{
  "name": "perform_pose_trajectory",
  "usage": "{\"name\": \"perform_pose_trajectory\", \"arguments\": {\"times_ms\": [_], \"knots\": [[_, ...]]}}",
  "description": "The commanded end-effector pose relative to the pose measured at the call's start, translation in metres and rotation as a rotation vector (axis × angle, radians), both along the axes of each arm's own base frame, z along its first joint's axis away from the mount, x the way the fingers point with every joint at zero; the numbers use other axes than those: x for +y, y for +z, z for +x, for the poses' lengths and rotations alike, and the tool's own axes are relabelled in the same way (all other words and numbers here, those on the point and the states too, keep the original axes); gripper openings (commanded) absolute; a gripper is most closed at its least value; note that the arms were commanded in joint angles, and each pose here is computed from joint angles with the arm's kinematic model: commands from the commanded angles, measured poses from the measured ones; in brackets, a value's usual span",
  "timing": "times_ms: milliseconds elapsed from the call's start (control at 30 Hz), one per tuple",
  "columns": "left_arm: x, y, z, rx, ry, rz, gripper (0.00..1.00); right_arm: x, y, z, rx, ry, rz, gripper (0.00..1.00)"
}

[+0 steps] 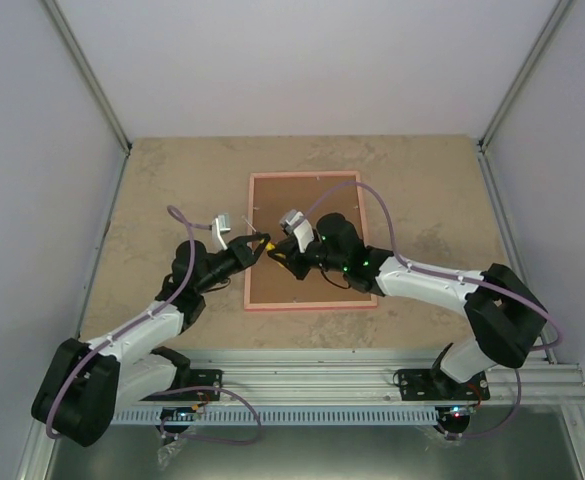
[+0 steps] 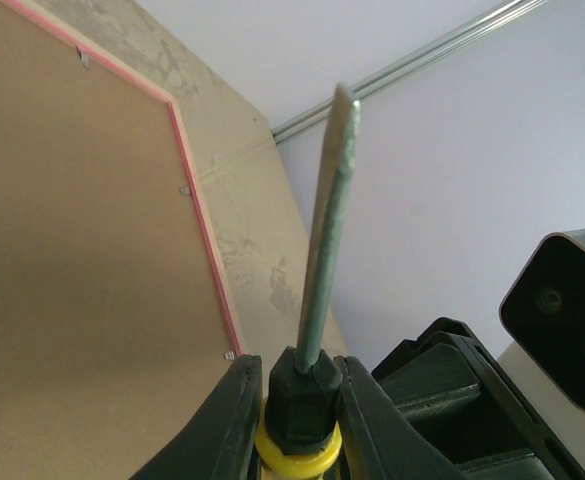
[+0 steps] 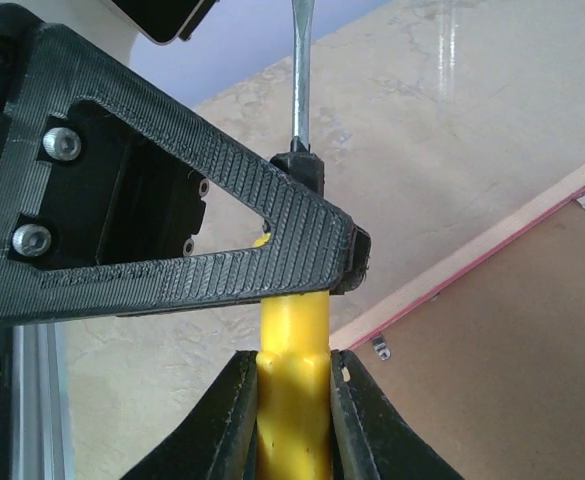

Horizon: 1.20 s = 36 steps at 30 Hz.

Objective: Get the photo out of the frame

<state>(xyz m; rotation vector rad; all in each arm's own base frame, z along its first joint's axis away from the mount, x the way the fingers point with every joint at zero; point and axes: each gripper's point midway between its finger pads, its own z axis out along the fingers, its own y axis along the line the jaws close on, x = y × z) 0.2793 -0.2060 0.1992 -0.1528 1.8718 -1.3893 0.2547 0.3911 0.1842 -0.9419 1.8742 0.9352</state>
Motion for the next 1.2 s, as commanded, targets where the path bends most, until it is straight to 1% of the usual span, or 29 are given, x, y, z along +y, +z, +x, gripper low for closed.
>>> {"name": "perform_pose_trajectory", "arguments": {"times_ms": [0, 67, 233, 433, 700, 900, 1167], "knots": [[0.0, 0.009, -0.005, 0.026, -0.002, -0.112, 0.03, 0.004, 0.02, -0.008, -0.085, 0.033, 0.08, 0.14], [0.002, 0.012, -0.006, 0.033, 0.004, -0.148, 0.0, 0.001, 0.024, -0.011, -0.104, 0.037, 0.1, 0.2], [0.006, 0.016, -0.008, 0.067, 0.02, -0.241, 0.0, -0.006, 0.026, -0.021, -0.148, 0.049, 0.152, 0.34], [0.009, 0.021, -0.011, 0.093, 0.026, -0.323, 0.0, -0.01, 0.028, -0.024, -0.207, 0.041, 0.2, 0.44], [0.012, 0.028, -0.013, 0.121, 0.029, -0.399, 0.0, -0.004, 0.039, -0.027, -0.275, 0.011, 0.286, 0.45], [0.013, 0.032, -0.016, 0.139, 0.02, -0.455, 0.0, -0.001, 0.04, -0.018, -0.298, -0.03, 0.304, 0.45], [0.014, 0.033, -0.018, 0.149, 0.019, -0.467, 0.0, 0.004, 0.044, -0.013, -0.315, -0.036, 0.319, 0.38]]}}
